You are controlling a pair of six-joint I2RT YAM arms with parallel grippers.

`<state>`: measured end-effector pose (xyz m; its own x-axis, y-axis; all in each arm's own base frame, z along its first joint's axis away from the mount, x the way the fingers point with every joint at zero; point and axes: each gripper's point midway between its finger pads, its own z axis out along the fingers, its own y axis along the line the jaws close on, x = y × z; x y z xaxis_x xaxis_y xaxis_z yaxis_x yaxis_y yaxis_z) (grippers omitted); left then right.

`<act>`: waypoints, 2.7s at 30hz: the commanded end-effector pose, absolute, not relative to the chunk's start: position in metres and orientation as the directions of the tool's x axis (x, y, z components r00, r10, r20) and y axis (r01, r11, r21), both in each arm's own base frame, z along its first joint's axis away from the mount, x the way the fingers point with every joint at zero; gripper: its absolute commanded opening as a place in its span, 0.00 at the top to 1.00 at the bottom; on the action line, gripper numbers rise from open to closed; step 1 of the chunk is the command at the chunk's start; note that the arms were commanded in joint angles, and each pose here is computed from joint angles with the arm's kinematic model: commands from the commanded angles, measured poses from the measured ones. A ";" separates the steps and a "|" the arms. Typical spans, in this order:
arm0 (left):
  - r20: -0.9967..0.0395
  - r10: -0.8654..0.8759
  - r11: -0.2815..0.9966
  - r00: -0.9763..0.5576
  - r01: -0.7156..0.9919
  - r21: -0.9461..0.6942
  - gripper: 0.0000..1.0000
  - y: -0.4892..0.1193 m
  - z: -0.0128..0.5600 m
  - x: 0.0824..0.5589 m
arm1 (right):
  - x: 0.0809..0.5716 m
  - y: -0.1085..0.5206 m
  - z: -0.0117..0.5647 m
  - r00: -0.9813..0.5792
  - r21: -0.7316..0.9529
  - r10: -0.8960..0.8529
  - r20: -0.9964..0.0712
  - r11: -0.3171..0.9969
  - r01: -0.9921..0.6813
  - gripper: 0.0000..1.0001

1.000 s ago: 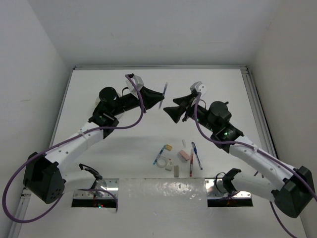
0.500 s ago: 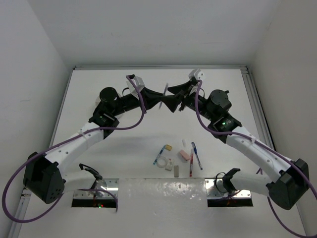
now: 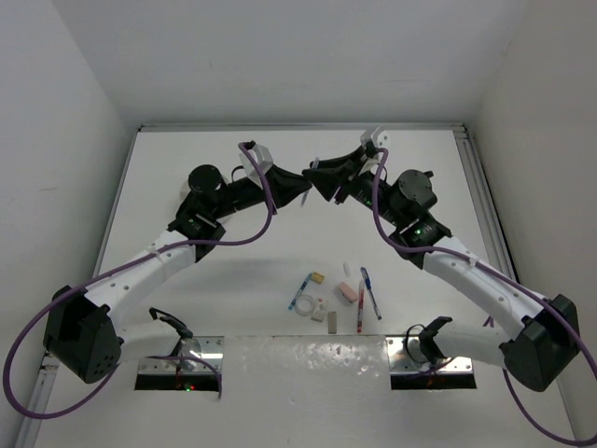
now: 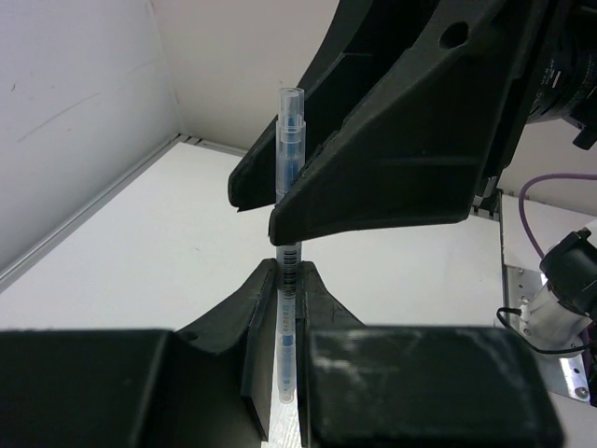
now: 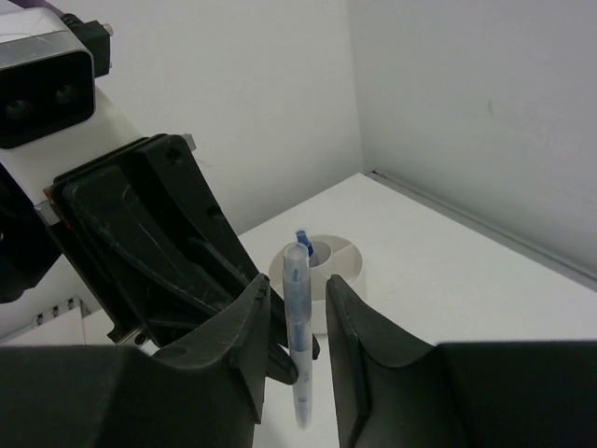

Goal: Sort the stationery into containers
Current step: Close the pen cap on the pen.

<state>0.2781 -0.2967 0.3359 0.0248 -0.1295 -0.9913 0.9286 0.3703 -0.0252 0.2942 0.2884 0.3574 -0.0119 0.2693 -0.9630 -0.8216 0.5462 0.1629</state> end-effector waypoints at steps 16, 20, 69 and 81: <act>-0.973 -0.201 0.353 0.116 0.935 0.038 1.00 -0.297 0.372 0.269 | 0.295 0.284 0.359 -0.007 0.178 0.297 -0.955 0.555 -0.812 0.95; -0.972 -0.203 0.358 0.121 0.933 0.041 1.00 -0.297 0.373 0.268 | 0.295 0.283 0.360 -0.005 0.180 0.300 -0.954 0.558 -0.810 1.00; -0.976 -0.217 0.380 -0.005 0.921 -0.090 1.00 -0.310 0.341 0.275 | 0.280 0.277 0.383 0.044 0.130 0.276 -0.960 0.579 -0.805 0.32; -0.980 -0.197 0.375 -0.024 0.922 -0.098 1.00 -0.312 0.332 0.270 | 0.296 0.292 0.407 0.054 0.154 0.336 -0.940 0.562 -0.813 0.33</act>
<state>0.2768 -0.3119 0.3199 -0.0563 -0.1692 -0.9840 0.9142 0.3873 -0.1190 0.2935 0.2919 0.3758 -0.0020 0.2760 -0.9612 -0.8070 0.5671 0.1645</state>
